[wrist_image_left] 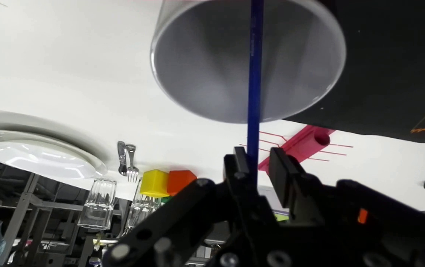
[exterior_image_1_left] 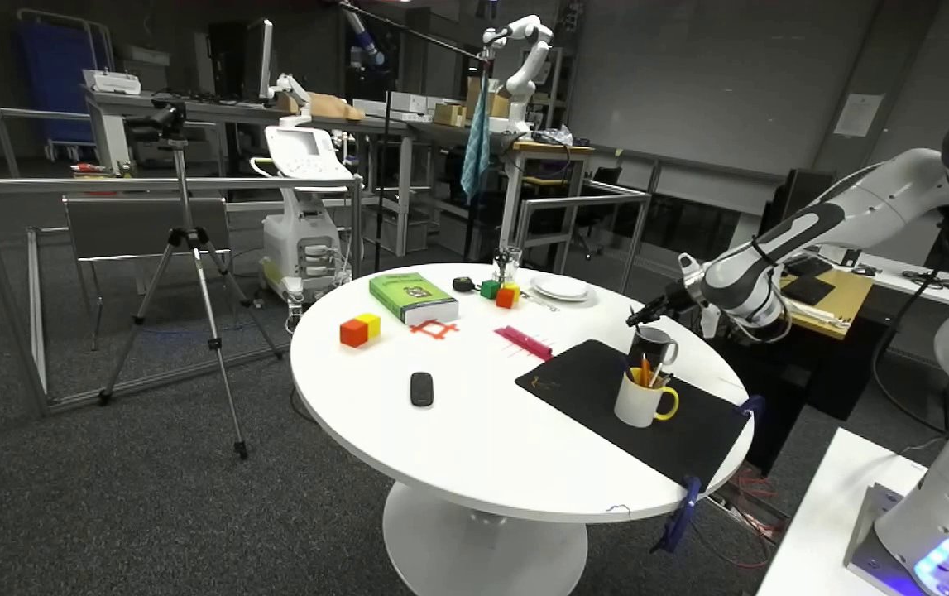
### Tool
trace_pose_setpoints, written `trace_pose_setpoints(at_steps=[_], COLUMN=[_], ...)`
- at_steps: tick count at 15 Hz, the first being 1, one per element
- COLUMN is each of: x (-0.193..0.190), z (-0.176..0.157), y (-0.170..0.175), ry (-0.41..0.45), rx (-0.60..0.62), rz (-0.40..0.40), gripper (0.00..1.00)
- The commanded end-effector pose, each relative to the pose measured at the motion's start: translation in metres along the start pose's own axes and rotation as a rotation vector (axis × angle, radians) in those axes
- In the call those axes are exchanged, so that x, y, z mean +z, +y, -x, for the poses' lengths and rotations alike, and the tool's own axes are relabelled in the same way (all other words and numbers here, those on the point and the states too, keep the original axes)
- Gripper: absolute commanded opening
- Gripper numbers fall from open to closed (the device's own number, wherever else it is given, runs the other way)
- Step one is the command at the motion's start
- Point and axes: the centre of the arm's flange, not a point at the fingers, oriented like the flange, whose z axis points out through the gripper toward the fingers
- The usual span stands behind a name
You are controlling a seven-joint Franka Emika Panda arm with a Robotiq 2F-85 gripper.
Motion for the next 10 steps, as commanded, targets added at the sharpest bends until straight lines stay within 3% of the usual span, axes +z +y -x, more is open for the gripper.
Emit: trace_pose_setpoints(at_steps=[1,7,10], x=[-0.002,-0.018,-0.034], z=[-0.009,-0.014,-0.015], y=[-0.006,-0.011,-0.011], ry=[-0.015,0.001,0.0], rx=[-0.026,-0.05,-0.063], rz=[0.021,0.021,0.026], gripper=[0.56,0.99,1.0])
